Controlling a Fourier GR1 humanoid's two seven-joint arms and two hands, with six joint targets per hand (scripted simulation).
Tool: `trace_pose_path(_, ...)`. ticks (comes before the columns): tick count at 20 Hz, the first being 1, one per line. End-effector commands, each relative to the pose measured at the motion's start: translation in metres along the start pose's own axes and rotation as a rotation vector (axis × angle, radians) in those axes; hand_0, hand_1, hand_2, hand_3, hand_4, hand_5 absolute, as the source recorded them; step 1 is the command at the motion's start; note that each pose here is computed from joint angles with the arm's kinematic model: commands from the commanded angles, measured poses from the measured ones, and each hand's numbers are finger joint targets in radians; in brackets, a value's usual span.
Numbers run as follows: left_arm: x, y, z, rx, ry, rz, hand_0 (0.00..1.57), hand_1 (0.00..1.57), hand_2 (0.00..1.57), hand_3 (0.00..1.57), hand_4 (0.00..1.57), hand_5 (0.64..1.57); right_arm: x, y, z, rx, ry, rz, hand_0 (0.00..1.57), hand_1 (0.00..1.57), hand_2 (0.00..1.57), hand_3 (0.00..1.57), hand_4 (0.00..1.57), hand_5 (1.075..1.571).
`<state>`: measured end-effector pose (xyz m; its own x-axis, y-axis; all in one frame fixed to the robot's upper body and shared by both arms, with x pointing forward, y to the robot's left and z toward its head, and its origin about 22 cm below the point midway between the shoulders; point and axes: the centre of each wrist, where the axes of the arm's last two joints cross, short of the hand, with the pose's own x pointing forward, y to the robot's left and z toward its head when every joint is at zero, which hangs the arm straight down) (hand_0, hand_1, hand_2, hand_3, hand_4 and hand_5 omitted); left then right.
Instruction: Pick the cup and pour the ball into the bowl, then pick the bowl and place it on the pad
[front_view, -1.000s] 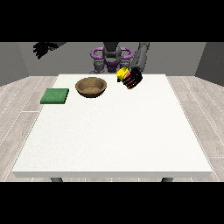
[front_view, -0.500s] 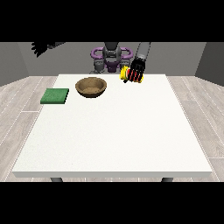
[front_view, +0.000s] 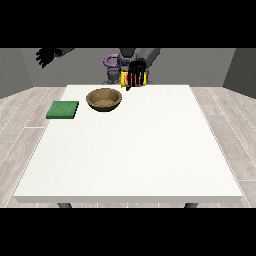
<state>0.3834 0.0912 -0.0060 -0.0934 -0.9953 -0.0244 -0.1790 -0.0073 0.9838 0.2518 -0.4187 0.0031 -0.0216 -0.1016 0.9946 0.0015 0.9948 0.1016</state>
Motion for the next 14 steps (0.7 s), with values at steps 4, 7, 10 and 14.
trace_pose_path(4, 0.040, 0.011, 0.010, -0.019, 0.004, -0.220, 0.45, 0.45, 1.56, 1.21, 0.76, 1.569, -0.002, 0.020, -0.017, 0.080, 0.024, 0.009, 0.00, 0.00, 0.00, 0.00, 0.66, 1.561)
trace_pose_path(7, 0.053, 0.019, 0.016, -0.037, -0.085, -0.282, 0.21, 0.21, 1.19, 1.37, 0.68, 1.567, -0.010, 0.020, -0.016, 0.056, 0.001, -0.008, 0.00, 0.00, 0.00, 0.00, 0.66, 1.561)
trace_pose_path(10, 0.079, 0.056, 0.002, -0.018, -0.087, -0.374, 0.00, 0.00, 1.13, 1.45, 0.85, 1.571, -0.013, 0.058, -0.042, 0.129, -0.028, -0.022, 0.00, 0.00, 0.00, 0.00, 0.68, 1.562)
trace_pose_path(14, 0.074, 0.051, 0.018, -0.057, -0.132, -0.265, 0.00, 0.00, 1.18, 1.47, 0.91, 1.571, -0.020, 0.020, -0.010, 0.045, 0.046, 0.009, 0.00, 0.00, 0.00, 0.00, 0.71, 1.565)
